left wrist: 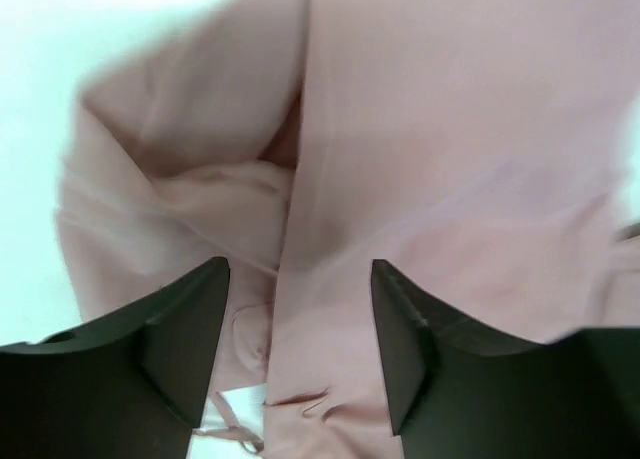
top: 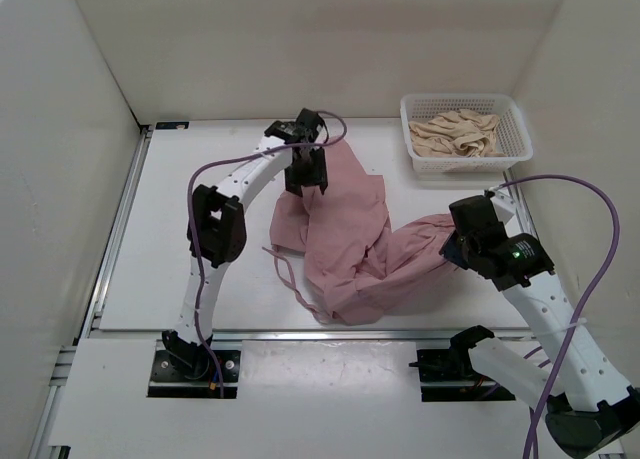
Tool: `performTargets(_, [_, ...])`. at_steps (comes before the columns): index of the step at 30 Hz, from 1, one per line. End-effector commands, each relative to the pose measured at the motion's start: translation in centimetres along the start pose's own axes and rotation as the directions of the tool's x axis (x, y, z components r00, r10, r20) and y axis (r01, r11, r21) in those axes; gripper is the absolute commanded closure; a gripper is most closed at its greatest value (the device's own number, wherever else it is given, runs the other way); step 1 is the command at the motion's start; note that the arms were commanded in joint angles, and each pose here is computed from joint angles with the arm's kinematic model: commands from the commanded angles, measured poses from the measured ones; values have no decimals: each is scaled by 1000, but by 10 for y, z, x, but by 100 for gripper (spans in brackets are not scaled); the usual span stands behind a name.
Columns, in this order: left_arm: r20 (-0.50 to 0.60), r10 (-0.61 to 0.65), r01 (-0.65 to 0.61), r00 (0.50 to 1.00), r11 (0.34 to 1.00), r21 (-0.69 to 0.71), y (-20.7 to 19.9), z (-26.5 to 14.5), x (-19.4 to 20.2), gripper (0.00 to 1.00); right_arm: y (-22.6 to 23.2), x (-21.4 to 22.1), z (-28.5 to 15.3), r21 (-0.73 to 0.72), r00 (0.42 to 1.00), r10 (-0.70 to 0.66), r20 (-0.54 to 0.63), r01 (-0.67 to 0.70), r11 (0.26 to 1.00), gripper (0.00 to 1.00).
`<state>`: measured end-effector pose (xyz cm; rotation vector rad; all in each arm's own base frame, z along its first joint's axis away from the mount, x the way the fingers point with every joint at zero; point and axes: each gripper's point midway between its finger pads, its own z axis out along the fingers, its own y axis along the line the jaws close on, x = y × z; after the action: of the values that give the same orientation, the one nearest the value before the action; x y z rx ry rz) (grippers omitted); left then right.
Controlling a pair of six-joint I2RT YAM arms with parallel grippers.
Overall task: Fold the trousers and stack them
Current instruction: Flatten the trousers out
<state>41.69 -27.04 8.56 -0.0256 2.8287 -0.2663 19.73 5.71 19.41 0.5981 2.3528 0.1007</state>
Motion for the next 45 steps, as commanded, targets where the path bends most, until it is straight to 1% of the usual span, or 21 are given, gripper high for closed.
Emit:
performTargets(1, [177,7,-17,984,998,53,-13,-44,-53,29,7,-17,-11,-31,999,15,50,-14,999,100])
performTargets(2, [206,-3,-11,979,998,66,-15,-52,-66,28,7,-17,-11,-31,999,15,50,-14,999,100])
performTargets(3, [190,-2,-9,982,998,57,-16,-34,-68,28,7,-17,-11,-31,999,15,50,-14,999,100])
performTargets(5, [204,-24,10,979,998,67,-11,-29,-82,28,6,-18,-13,-30,999,4,49,-3,1000,100])
performTargets(6, [179,-22,11,984,998,63,-11,-13,-80,28,6,-18,-13,-29,999,4,49,-2,1000,100])
performTargets(11, [175,-51,33,983,994,101,-10,17,-91,28,6,-19,-18,-35,999,-5,43,7,999,100])
performTargets(14, [165,-47,18,985,985,173,-25,25,-94,22,6,-20,-21,-36,999,5,42,-4,999,100])
performTargets(17, [161,-32,-3,986,977,215,-33,23,-94,22,3,-14,-16,-21,1000,6,29,-5,1000,100])
performTargets(18, [173,-16,-23,985,975,222,-39,23,-94,25,3,-10,-14,-20,1000,2,16,-2,1000,100])
performTargets(21, [166,4,-47,986,966,254,-48,17,-89,43,2,-8,-12,-14,1000,8,9,-7,1000,100])
performTargets(23, [162,19,-65,987,956,286,-54,15,-88,51,2,-8,-12,-14,1000,8,9,-7,1000,100])
performTargets(25, [141,36,-79,989,947,312,-58,16,-82,55,3,-11,-14,-21,1000,12,16,-11,1000,100])
performTargets(30, [118,52,-89,992,936,341,-62,19,-76,56,3,-19,-20,-21,999,10,43,-9,1000,100])
performTargets(31, [118,52,-89,992,936,341,-62,19,-76,66,3,-19,-20,-22,999,10,43,-9,1000,100])
performTargets(34, [133,48,-90,990,941,326,-59,14,-79,85,2,-17,-18,-16,999,17,38,-17,1000,100])
performTargets(35, [146,46,-91,988,943,320,-59,9,-82,90,4,-15,-19,-23,999,17,30,-17,1000,100])
performTargets(39, [158,27,-79,987,940,332,-56,1,-87,90,2,-17,-18,-16,999,8,36,-8,1000,100])
performTargets(42, [195,-18,-51,981,937,345,-41,-25,-105,90,1,-26,-25,-14,998,-10,69,11,1000,100])
performTargets(43, [209,-48,-26,977,941,338,-24,-35,-115,90,0,-27,-23,1,997,-25,69,25,1000,100])
performTargets(44, [252,-78,-16,965,936,351,-17,-65,-126,90,1,-31,-22,13,996,-37,76,36,999,100])
performTargets(45, [276,-100,-3,956,936,352,-5,-80,-134,90,6,-35,-21,6,996,-32,83,32,999,100])
